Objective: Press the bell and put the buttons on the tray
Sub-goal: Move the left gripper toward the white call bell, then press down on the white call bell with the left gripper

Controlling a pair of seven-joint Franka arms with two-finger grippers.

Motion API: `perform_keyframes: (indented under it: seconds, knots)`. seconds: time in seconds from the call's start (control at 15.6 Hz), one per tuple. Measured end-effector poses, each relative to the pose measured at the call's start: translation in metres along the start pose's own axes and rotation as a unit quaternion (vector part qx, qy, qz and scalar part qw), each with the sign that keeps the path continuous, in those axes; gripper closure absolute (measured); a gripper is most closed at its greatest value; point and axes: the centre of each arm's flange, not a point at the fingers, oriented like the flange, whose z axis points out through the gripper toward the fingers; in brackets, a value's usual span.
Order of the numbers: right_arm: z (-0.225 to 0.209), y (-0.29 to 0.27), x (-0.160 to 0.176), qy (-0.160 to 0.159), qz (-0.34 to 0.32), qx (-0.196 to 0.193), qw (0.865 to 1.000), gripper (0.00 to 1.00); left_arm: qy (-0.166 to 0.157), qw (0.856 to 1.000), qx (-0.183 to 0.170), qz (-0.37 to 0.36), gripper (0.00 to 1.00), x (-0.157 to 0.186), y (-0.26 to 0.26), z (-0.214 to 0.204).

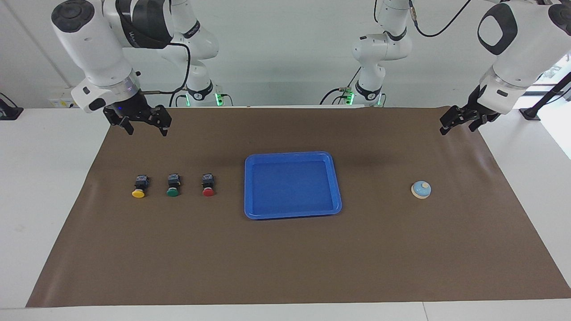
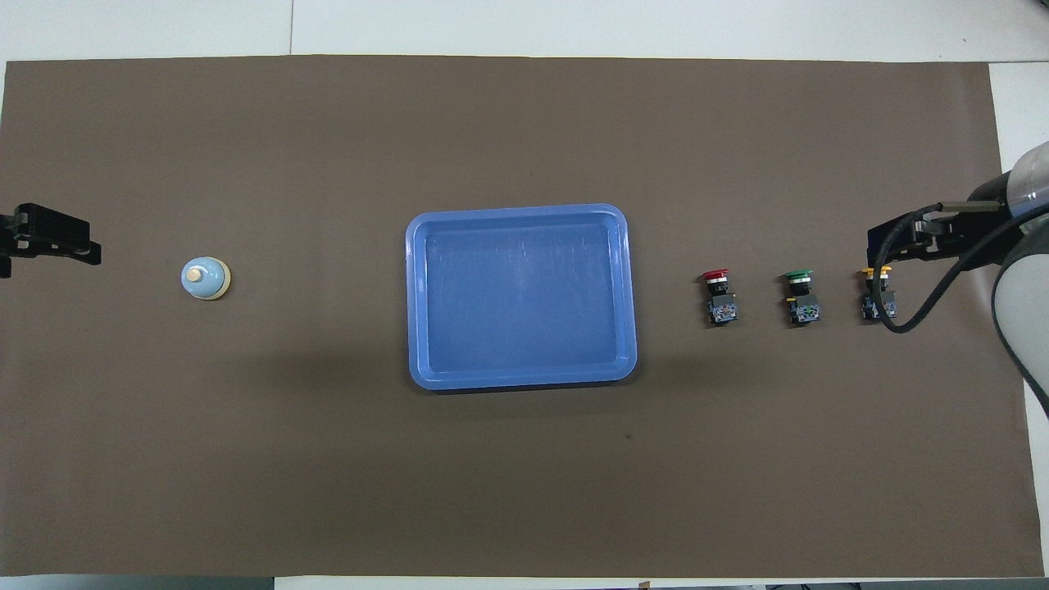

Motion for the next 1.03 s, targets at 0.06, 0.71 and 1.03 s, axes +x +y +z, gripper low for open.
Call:
perform_keyframes:
  seconds: [0.06, 0.71, 1.03]
  knots:
    - [0.0, 0.0, 0.0, 0.0, 0.0, 0.0, 1.0, 0.0, -0.001, 1.0, 0.0, -0.002, 0.0, 0.0, 0.001, 0.001]
    - [0.0, 0.0, 0.0, 0.0, 0.0, 0.0, 1.0, 0.0, 0.012, 0.999, -0.001, -0.033, 0.75, 0.006, -0.017, 0.065]
    - [0.0, 0.0, 0.0, 0.0, 0.0, 0.0, 1.0, 0.0, 0.016, 1.0, 0.0, -0.009, 0.99, 0.026, -0.014, 0.118]
